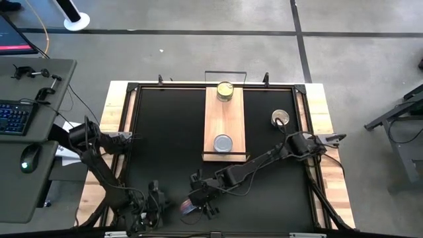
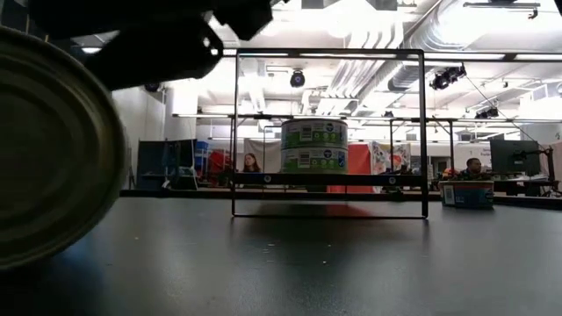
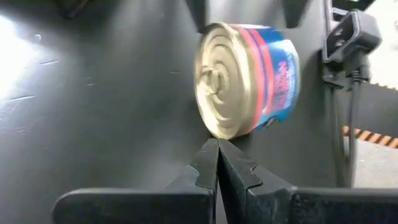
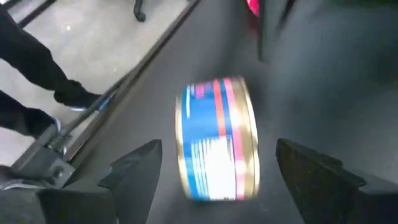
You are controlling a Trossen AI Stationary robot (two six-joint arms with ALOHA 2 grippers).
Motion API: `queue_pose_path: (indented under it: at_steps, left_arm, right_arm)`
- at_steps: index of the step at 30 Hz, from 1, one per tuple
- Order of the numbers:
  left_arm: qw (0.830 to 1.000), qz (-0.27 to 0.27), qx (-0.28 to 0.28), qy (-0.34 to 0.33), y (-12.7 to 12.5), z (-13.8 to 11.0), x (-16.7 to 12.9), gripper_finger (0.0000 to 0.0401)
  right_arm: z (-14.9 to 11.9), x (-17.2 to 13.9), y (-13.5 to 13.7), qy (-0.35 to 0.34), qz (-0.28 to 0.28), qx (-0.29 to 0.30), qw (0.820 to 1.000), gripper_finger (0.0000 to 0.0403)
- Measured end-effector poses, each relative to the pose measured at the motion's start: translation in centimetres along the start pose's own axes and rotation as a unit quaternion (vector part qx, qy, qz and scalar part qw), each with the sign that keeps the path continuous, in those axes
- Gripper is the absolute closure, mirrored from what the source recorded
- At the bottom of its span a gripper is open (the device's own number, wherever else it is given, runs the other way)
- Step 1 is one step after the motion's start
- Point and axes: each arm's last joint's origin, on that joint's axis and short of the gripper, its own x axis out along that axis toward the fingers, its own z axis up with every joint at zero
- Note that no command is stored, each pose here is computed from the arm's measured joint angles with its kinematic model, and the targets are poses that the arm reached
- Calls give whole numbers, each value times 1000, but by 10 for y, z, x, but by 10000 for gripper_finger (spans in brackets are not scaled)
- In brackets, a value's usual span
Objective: Stack canned seafood by type on shelf
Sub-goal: Put the blue-pink tuna can on the shelf
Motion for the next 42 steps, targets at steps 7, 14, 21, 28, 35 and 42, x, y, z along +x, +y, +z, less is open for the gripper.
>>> queue_pose_path:
  at_steps: [7,14,21,28,35,42]
  left_arm:
    - [1000,11,-2,-2,3,2,2,401]
    - [1000,20,2,-2,5,4,5,401]
    - [998,59,14,7,23,22,-7,401]
    - [997,60,44,-35,55,63,-46,401]
    - [993,45,41,-103,91,75,-60,401]
    - [981,-72,-64,-166,108,57,-22,401]
  right_arm:
    - [-10,14,-1,10,-4,-6,1000,96]
    - [-10,14,4,17,-22,-5,1000,142]
    - [18,-8,13,24,-47,13,998,236]
    - [91,-89,7,12,-147,-43,988,236]
    - [97,-164,-41,-3,-310,5,951,236]
    - [58,-207,-94,149,-406,76,899,236]
